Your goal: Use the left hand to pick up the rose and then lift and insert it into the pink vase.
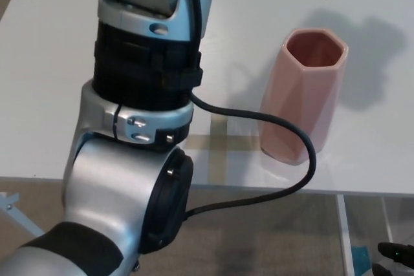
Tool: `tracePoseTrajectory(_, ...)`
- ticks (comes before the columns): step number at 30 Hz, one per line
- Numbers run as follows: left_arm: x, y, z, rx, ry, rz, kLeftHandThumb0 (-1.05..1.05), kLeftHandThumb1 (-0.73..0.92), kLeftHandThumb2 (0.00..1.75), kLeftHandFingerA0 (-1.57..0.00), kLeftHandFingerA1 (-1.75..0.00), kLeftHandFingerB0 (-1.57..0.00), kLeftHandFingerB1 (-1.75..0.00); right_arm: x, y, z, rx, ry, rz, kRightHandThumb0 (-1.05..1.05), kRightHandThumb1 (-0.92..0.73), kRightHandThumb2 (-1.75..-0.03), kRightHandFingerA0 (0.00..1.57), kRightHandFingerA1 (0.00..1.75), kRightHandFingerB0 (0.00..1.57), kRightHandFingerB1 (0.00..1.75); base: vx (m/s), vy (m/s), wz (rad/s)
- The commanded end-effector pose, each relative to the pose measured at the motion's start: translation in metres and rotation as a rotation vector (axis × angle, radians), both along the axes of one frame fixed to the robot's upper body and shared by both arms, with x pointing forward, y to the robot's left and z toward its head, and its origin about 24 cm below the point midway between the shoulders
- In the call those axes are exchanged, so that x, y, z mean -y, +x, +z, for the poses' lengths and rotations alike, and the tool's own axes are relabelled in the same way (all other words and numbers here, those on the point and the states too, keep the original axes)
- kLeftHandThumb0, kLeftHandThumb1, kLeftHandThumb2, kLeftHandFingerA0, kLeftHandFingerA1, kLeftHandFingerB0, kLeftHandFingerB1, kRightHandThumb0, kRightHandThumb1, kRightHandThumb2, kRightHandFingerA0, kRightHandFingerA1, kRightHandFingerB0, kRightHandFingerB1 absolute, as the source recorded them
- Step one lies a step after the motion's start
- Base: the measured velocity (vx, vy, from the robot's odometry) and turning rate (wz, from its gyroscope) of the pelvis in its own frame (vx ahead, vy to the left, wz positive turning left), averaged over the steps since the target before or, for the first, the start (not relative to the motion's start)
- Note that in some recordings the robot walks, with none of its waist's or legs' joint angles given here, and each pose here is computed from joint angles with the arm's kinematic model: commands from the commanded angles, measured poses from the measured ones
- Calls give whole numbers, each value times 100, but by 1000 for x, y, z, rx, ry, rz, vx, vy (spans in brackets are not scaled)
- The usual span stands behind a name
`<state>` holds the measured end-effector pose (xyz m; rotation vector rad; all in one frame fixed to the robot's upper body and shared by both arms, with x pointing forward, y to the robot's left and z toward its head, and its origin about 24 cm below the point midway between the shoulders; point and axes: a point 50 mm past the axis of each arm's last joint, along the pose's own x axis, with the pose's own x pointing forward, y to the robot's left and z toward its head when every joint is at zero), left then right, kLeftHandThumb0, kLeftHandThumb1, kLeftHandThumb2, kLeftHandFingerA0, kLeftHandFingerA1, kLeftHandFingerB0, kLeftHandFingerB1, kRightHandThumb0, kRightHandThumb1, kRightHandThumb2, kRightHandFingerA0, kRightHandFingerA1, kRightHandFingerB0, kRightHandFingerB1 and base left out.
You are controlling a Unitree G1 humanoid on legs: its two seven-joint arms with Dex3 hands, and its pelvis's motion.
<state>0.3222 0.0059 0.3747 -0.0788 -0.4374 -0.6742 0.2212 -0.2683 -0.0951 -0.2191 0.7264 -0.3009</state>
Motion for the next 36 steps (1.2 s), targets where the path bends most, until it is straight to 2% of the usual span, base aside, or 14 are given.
tracePoseTrajectory(1,5,-5,-4,-31,-6,-33,-20,80,64,-89,-146,-81,-80,1,-3,-2,-15,14,-10,-29,-61,-58,72,45,61,42,0,0,0)
tracePoseTrajectory(14,9,-13,-6,-137,7,-42,-19,79,63,-87,-147,-79,-81,2,-4,-2,-20,13,-9,-27,-61,-58,73,45,62,42,0,0,0)
tracePoseTrajectory(16,9,-14,-6,-145,13,-36,-19,79,63,-87,-147,-79,-80,2,-4,-3,-20,15,-9,-27,-61,-58,73,45,62,42,0,0,0)
tracePoseTrajectory(18,8,-13,-8,-157,22,-27,-18,77,67,-84,-151,-82,-69,1,-5,-3,-23,12,-3,-27,-61,-58,73,45,62,42,0,0,0)
tracePoseTrajectory(22,7,-12,-10,-165,33,-12,-18,78,65,-85,-148,-82,-66,2,-5,-2,-17,16,0,-27,-61,-58,73,45,62,42,0,0,0)
tracePoseTrajectory(28,6,-11,-11,-157,46,1,-18,77,67,-81,-150,-82,-69,2,-3,-2,-12,18,-3,-27,-61,-58,73,45,62,42,0,0,0)
tracePoseTrajectory(29,5,-12,-16,-115,81,23,-17,78,65,-82,-149,-80,-77,2,-3,-2,-15,19,-9,-27,-61,-58,73,45,62,42,0,0,0)
tracePoseTrajectory(36,5,-10,-26,-126,90,20,-18,77,67,-80,-149,-79,-81,2,-3,-2,-16,18,-9,-27,-61,-58,73,45,62,42,0,0,0)
